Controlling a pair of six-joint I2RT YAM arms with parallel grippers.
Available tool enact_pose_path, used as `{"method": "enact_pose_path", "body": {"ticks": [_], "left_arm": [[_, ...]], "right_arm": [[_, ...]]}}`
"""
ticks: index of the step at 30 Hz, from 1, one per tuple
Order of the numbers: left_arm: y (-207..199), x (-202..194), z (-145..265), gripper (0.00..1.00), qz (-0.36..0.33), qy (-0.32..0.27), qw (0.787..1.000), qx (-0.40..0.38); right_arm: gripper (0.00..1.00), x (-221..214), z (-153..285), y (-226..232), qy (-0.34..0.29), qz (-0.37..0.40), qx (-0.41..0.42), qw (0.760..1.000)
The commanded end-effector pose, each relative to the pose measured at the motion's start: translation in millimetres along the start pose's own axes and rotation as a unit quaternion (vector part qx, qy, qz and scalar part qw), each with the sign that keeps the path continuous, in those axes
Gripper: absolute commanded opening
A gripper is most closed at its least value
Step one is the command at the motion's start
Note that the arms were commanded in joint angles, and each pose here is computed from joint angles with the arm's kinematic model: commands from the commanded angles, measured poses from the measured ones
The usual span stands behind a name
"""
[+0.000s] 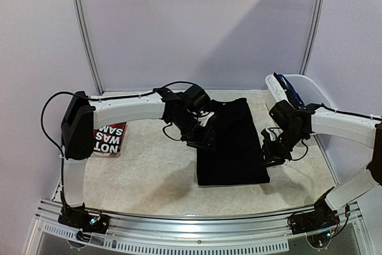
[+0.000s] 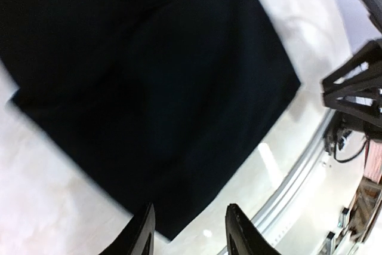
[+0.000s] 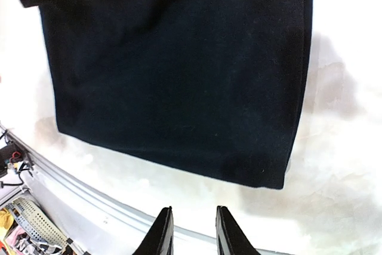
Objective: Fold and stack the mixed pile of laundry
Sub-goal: Move the 2/3-rectangle-folded T-shirt to the center of the board, then smooth out the 2/3-rectangle-folded T-shirt at the center of the board.
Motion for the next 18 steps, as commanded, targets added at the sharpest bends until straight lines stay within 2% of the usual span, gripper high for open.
{"method": "enact_pose_path", "body": {"ticks": [1,11,18], "left_arm": [[-26.9,-5.7,-33.2,0.40,-0.061,0.041,0.997,-0.029],[-49.7,9.8,-69.9,0.38,-0.097,0.052,0.992,-0.057],[-42.5,23.7,-90.1,0.36,-0.099,0.041,0.994,-0.035]], "right_arm": [[0.25,-5.3,3.6,-2.2,-0.006,-0.013,0.004,1.000],[0.24,-12.4,-26.0,-14.4,0.016,-0.018,0.020,1.000],[0.24,-16.3,-44.1,-24.3,0.039,-0.016,0.007,0.999]]}}
Point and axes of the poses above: each gripper's point midway between its finger pads, its own z axis back along the fingers, its own y axis along the line the jaws close on, x = y × z, the point moved 6 cm from there along z, back along the fingers, and after that the axes turned 6 degrees about -z, right-handed, at the moved point
